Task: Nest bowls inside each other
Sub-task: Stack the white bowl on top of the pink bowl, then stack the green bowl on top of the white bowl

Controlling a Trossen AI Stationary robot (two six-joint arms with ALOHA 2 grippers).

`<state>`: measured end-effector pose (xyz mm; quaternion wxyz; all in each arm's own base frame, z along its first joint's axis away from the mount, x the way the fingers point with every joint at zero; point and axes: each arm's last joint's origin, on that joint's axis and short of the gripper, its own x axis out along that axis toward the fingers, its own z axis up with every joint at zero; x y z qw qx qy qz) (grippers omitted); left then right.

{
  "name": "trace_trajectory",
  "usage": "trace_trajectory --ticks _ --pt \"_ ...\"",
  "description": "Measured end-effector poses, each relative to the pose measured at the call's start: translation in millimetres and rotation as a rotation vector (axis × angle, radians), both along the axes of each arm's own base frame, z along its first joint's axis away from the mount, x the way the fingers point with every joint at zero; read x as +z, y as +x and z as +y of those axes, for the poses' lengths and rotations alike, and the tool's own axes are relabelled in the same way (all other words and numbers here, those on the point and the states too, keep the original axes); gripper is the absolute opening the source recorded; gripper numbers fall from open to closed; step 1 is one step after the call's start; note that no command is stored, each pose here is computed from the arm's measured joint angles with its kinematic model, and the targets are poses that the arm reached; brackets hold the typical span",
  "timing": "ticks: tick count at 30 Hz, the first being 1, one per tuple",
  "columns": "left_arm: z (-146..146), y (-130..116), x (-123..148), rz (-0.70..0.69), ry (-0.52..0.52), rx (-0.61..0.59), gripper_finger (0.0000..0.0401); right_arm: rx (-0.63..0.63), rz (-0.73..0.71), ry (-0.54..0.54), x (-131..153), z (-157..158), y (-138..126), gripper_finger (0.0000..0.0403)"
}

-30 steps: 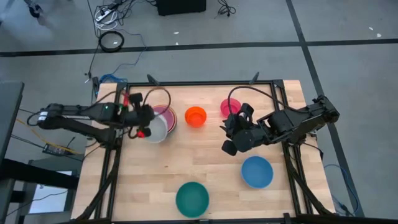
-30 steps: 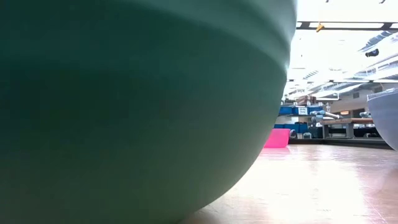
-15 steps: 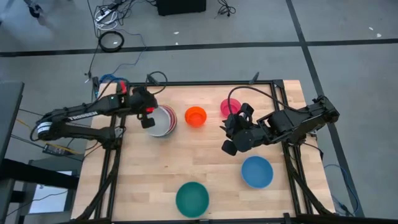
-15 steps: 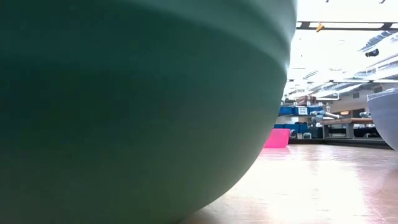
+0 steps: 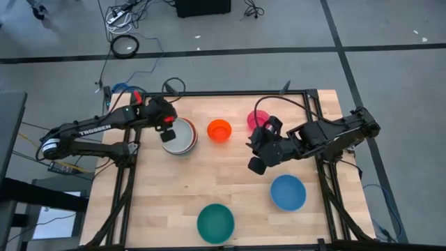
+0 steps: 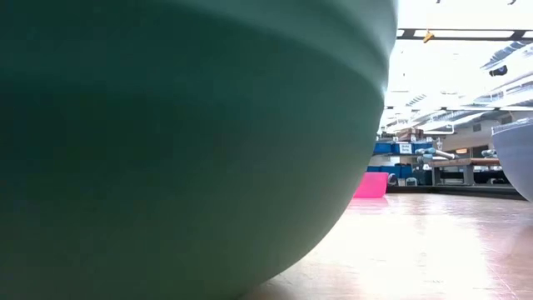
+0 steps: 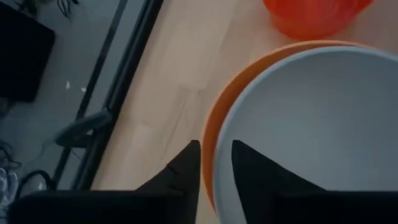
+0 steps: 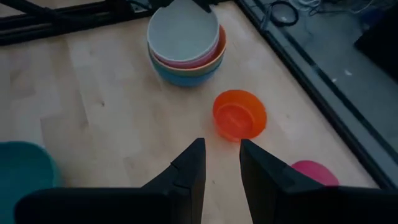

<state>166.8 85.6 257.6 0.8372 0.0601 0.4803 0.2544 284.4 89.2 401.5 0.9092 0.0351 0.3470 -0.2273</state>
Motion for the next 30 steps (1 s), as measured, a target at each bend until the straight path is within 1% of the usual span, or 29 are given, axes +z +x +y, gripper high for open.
trace_trajectory --ticks 2,4,6,8,10,14,17,21,23,25,27,30 --pt "-1 -1 0 0.005 -0.019 0.02 0.0118 0.005 0.006 0.014 -5 -1 2 0.0087" --pt "-2 -4 -2 0.03 -0.046 0.04 0.0129 0.029 0.035 0.053 -12 -1 5 0.0087" --pt "-4 -7 -4 0.05 -0.085 0.056 0.0136 0.076 0.058 0.133 -22 -1 9 0.0087" --pt "-6 -10 -4 0.042 -0.129 0.06 0.0141 0.13 0.073 0.239 -39 1 16 0.0087" --pt "-8 -12 -2 0.007 -0.153 0.061 0.0142 0.177 0.073 0.331 -56 3 24 0.0087" --pt "-14 -17 7 -0.063 -0.156 0.049 0.0143 0.244 0.015 0.489 -92 4 36 0.0087" --pt "-21 -23 23 -0.149 -0.151 0.03 0.0143 0.266 -0.046 0.573 -113 2 42 0.0095" --pt "-36 -31 51 -0.308 -0.198 -0.042 0.0143 0.295 -0.093 0.719 -135 0 44 0.0119" --pt "-44 -36 62 -0.382 -0.234 -0.072 0.0143 0.296 -0.112 0.77 -143 1 44 0.0135" --pt "-52 -41 68 -0.431 -0.281 -0.104 0.0143 0.28 -0.107 0.802 -151 2 41 0.0151" --pt "-60 -44 70 -0.463 -0.333 -0.132 0.0143 0.265 -0.11 0.837 -160 6 38 0.0165" --pt "-70 -45 72 -0.483 -0.393 -0.162 0.0143 0.273 -0.149 0.889 -166 13 35 0.0181"
